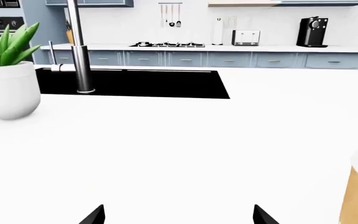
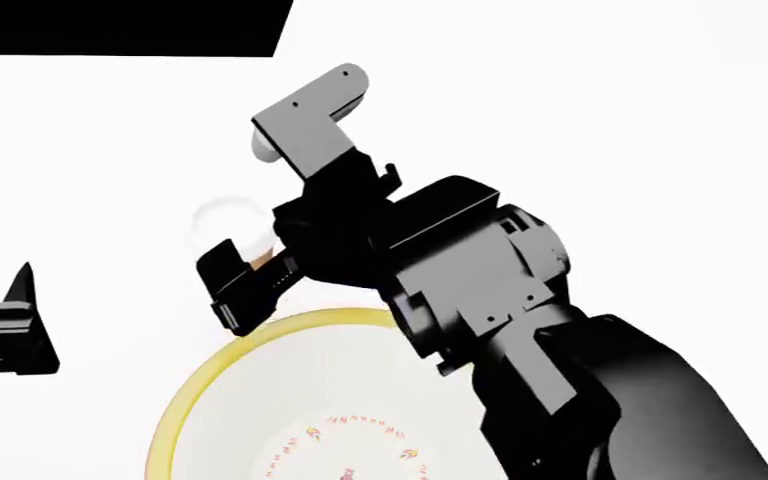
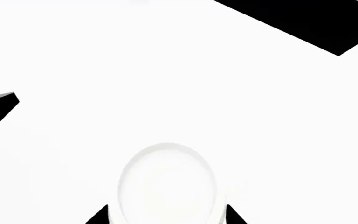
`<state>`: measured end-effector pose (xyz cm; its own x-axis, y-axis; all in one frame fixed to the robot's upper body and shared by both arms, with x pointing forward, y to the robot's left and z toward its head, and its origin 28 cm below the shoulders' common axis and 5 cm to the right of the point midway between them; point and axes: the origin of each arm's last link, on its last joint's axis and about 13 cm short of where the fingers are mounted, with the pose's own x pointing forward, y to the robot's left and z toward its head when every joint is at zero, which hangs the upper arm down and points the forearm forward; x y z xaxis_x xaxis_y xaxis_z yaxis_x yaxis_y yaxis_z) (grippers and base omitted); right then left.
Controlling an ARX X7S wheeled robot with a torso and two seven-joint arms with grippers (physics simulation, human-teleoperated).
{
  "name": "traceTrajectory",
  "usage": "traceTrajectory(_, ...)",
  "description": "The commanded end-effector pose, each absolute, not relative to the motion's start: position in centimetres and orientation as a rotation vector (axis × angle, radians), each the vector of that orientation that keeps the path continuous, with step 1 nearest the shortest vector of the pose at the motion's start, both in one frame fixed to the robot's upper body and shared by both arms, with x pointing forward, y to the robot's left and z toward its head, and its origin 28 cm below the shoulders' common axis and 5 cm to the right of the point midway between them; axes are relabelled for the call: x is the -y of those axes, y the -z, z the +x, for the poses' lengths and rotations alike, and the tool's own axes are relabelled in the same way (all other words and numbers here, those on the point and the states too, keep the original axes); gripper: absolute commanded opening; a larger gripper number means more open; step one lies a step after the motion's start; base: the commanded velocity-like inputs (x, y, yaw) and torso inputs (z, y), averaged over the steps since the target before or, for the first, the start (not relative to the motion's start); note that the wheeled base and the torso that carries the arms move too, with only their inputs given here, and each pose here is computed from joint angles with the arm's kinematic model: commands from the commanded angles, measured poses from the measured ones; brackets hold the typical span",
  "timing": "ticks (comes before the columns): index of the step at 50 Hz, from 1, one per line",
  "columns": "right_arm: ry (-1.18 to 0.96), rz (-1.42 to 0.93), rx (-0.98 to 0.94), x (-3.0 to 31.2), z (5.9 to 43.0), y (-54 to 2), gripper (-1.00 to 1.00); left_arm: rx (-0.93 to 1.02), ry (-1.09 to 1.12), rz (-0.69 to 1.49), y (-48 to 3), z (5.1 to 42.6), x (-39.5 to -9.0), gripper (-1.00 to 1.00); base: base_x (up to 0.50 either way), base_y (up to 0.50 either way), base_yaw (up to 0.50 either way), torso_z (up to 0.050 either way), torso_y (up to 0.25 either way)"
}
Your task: Place the cup inside the bowl on the dining table and move the bowl to any counter.
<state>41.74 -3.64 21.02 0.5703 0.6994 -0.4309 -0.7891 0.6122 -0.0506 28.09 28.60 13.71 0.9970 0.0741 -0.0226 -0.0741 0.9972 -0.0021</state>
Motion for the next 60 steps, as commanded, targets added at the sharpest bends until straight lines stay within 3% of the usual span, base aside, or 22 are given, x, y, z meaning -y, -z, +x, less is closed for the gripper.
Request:
traceTrajectory(1,-0.856,-0.259,-0.297,4.6,40.9,-23.9,-1.0,-0.02,-0.081,-0.002,-13.7,28.1,-28.6,1.0,0.0,0.0,0.0,0.0,0.0)
traceTrajectory(6,-0.855,-0.234,-0.248,5.4,39.1,-25.7,-1.0,-0.025,-0.08,0.0,-13.6,28.2,-28.5,1.0,0.0,0.0,0.0,0.0,0.0)
traceTrajectory(15,-0.887,-0.248,-0.179,7.2,32.7,-28.5,-1.0,-0.022,-0.08,0.007,-13.9,28.2,-28.4,1.0,0.0,0.0,0.0,0.0,0.0)
traceTrajectory(31,-0.81,-0.285,-0.236,11.9,24.5,-29.6,-1.0,-0.02,-0.082,0.023,-14.2,28.0,-28.4,1.0,0.0,0.0,0.0,0.0,0.0)
traceTrajectory(46,-0.83,-0.271,-0.394,12.6,23.0,-26.9,-1.0,-0.019,-0.086,0.023,-14.4,27.8,-28.5,1.0,0.0,0.0,0.0,0.0,0.0)
traceTrajectory(60,-0.797,-0.271,-0.526,12.3,24.7,-24.0,-1.0,-0.012,-0.08,0.017,-14.4,27.8,-28.3,1.0,0.0,0.0,0.0,0.0,0.0)
